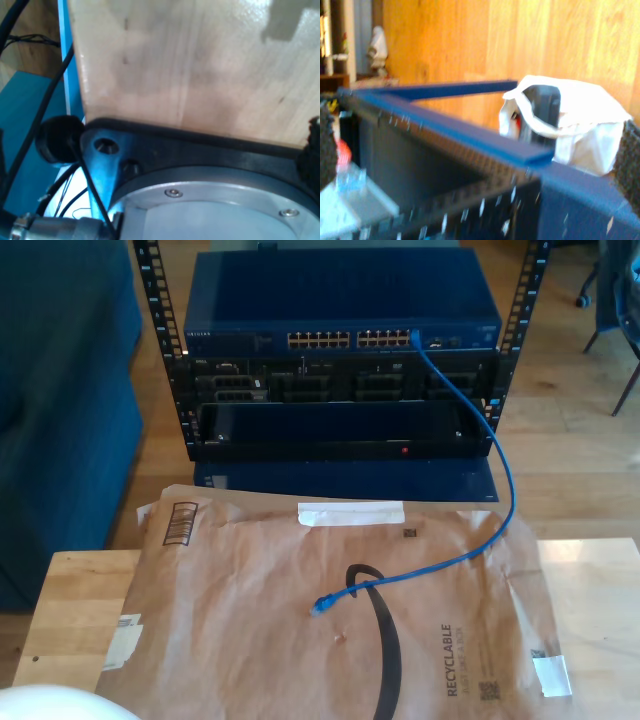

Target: Grab the cable and plug it in

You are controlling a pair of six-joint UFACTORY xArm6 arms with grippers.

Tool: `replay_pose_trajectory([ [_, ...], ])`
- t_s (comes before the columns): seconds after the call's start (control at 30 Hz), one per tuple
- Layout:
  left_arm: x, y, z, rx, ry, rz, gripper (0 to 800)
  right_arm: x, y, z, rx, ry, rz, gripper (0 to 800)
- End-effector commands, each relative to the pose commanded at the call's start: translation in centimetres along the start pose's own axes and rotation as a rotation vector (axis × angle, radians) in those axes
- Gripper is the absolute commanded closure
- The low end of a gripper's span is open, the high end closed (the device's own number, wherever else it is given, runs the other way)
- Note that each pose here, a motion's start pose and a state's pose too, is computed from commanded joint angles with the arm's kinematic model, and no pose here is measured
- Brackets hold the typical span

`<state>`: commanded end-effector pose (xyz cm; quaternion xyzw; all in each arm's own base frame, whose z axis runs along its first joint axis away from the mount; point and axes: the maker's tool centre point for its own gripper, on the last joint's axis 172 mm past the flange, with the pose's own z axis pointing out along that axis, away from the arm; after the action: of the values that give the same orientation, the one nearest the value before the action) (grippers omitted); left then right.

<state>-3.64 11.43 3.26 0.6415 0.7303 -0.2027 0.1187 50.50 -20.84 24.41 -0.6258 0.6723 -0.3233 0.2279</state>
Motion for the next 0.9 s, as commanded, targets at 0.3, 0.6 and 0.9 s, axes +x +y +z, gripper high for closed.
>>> replay_pose_trajectory([
  [0.3, 0.0, 0.0, 0.0, 0.000, 0.000, -0.002, 0, 10.2, 8.2, -2.8, -0.146, -0.067, 0.005, 26],
  [0.6, 0.0, 0.0, 0.0, 0.000, 0.000, 0.000, 0, 15.6, 16.3, -8.4, -0.331, -0.146, 0.029, 12],
  [0.9, 0.0, 0.0, 0.0, 0.000, 0.000, 0.000, 0, 17.9, 23.6, -14.4, -0.505, -0.174, 0.045, 11],
])
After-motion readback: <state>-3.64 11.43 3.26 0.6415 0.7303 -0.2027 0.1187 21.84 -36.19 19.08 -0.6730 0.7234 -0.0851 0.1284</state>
